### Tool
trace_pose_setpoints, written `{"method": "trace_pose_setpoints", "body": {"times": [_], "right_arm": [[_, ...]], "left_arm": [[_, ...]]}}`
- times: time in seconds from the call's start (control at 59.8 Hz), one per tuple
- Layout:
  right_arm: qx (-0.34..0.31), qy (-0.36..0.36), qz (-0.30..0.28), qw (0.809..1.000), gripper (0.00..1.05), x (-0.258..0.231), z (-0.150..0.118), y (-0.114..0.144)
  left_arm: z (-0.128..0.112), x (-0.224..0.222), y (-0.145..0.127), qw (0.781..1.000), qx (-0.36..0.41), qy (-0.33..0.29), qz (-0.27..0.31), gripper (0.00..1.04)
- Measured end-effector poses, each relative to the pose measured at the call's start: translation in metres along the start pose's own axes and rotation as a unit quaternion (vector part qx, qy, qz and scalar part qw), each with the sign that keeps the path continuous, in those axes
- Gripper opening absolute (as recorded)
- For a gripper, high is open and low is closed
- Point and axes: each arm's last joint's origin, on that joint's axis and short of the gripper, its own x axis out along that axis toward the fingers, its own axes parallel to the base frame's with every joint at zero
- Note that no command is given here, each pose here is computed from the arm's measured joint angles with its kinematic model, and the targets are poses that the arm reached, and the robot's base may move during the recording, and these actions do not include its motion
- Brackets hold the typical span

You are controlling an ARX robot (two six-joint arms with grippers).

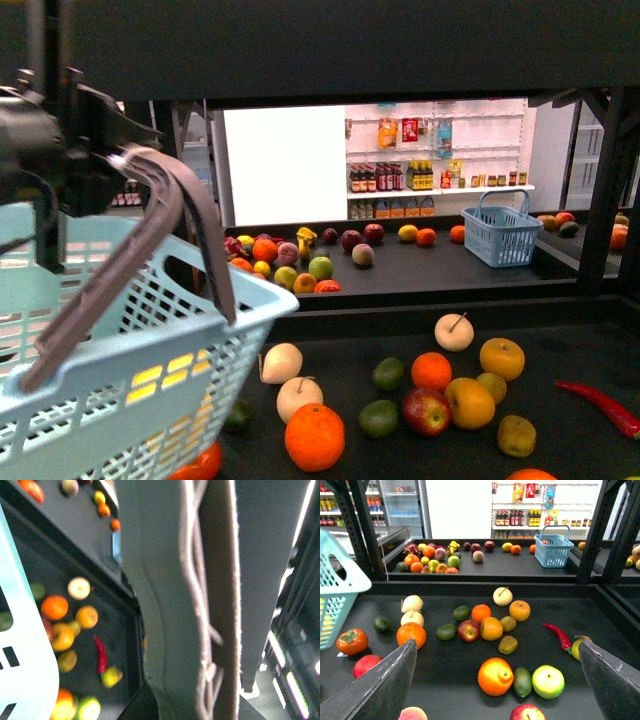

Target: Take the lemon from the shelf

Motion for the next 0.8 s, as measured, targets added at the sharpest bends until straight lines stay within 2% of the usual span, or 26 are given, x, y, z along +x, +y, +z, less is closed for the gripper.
{"method": "trace_pose_setpoints", "body": {"times": [0.167, 0.368, 0.636, 0.803], "right_arm": [[0.000, 0.000, 0.000, 1.000, 0.97, 0.000, 0.000, 0.000], [0.000, 0.000, 0.000, 1.000, 0.97, 0.000, 0.000, 0.000], [0.000, 0.000, 0.000, 1.000, 0.97, 0.000, 0.000, 0.000], [0.000, 0.000, 0.000, 1.000, 0.97, 0.000, 0.000, 0.000]], "left_arm": [[0.056, -0.015, 0.016, 0.987, -0.068, -0.140, -0.032, 0.07], [0.108, -0.040, 0.040, 0.968, -0.086, -0.233, -0.048, 0.07], [0.159, -0.076, 0.077, 0.956, -0.075, -0.281, -0.035, 0.07], [0.185, -0.096, 0.094, 0.953, -0.063, -0.290, -0.052, 0.07]]}}
